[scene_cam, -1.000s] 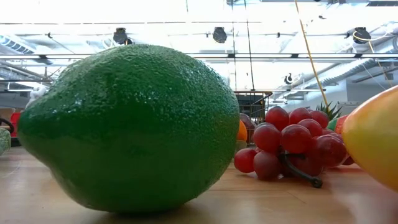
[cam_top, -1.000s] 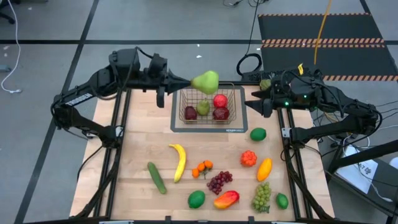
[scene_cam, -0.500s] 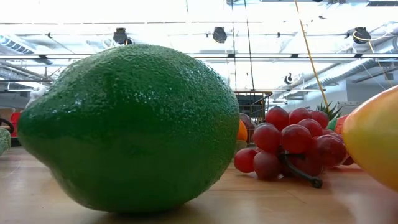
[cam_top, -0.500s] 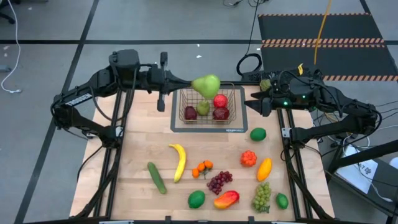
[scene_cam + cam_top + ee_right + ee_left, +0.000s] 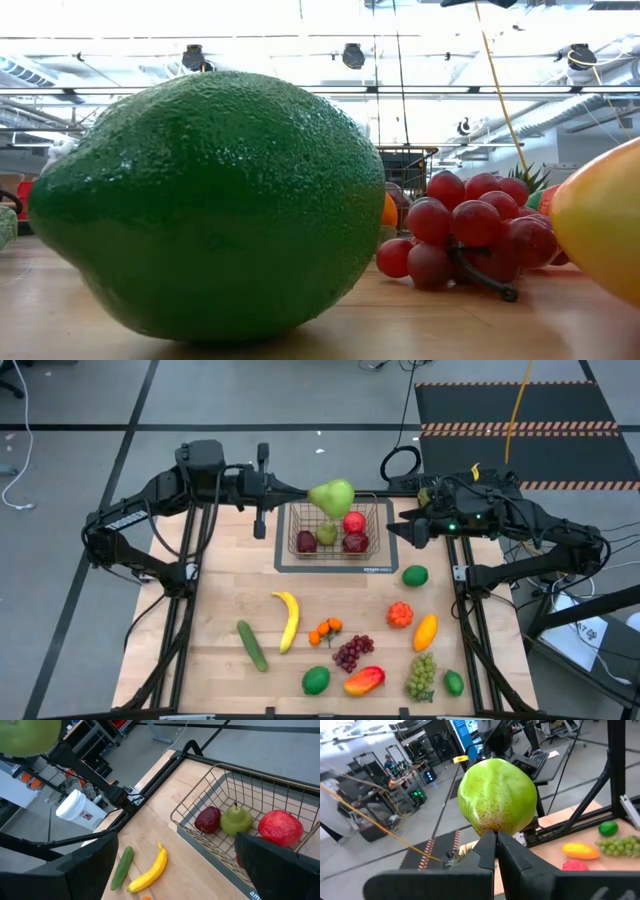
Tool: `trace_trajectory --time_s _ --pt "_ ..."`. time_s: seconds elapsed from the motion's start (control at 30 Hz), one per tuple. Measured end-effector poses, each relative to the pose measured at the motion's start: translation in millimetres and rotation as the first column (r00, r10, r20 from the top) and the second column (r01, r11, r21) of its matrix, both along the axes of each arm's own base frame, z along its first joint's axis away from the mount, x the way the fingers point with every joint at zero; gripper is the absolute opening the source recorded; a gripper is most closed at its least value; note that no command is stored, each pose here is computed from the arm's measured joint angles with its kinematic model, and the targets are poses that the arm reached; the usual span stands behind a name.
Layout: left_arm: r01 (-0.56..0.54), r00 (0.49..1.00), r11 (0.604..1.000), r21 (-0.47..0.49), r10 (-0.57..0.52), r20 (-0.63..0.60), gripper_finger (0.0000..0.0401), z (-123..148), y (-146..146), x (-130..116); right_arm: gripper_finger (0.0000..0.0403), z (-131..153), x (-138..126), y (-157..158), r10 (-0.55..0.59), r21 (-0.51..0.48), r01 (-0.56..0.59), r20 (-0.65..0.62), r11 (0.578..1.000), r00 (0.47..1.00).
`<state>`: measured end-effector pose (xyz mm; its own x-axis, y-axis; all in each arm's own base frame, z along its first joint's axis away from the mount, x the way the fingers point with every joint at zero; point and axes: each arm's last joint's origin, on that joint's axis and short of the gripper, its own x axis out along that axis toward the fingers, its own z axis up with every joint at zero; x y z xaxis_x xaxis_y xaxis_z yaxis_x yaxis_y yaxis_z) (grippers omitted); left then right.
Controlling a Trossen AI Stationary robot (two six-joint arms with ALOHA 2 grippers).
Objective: Build produce basket
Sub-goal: Put the green pear into the brown wire basket
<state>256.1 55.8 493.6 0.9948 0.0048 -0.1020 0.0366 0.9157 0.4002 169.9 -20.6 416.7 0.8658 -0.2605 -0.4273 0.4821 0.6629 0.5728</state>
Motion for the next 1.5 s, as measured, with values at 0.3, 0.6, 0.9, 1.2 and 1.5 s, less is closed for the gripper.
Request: trace_trajectory --time_s 0.3,0.6,0.9,1.2,1.5 --pt "-0.030 1.000 0.958 -0.287 0.030 -0.003 0.0004 0.0 0.0 0.0 0.0395 0.0 0.1 0.0 0.003 -0.001 -0.003 -0.001 1.000 1.000" --pt "-0.156 0.982 0.678 -0.718 0.186 -0.038 0.0003 -0.8 3.1 -0.3 0.0395 0.0 0.1 0.1 0.028 -0.051 -0.029 -0.016 0.998 0.999" --pt "-0.147 0.978 0.404 -0.903 0.197 -0.071 0.0004 -2.4 -9.3 4.7 0.0395 0.2 -0.3 1.8 0.131 -0.135 -0.136 -0.048 0.982 0.990" --pt "-0.177 0.959 0.387 -0.905 0.275 -0.070 0.0004 -2.2 -21.6 6.5 0.0395 2.0 -4.0 4.3 0.225 -0.165 -0.230 -0.049 0.959 0.973" --pt "-0.321 0.931 0.398 -0.859 0.300 -0.209 0.0003 -23.5 -22.0 22.9 0.0395 6.1 -13.0 5.1 0.256 -0.249 -0.261 -0.054 0.933 0.965"
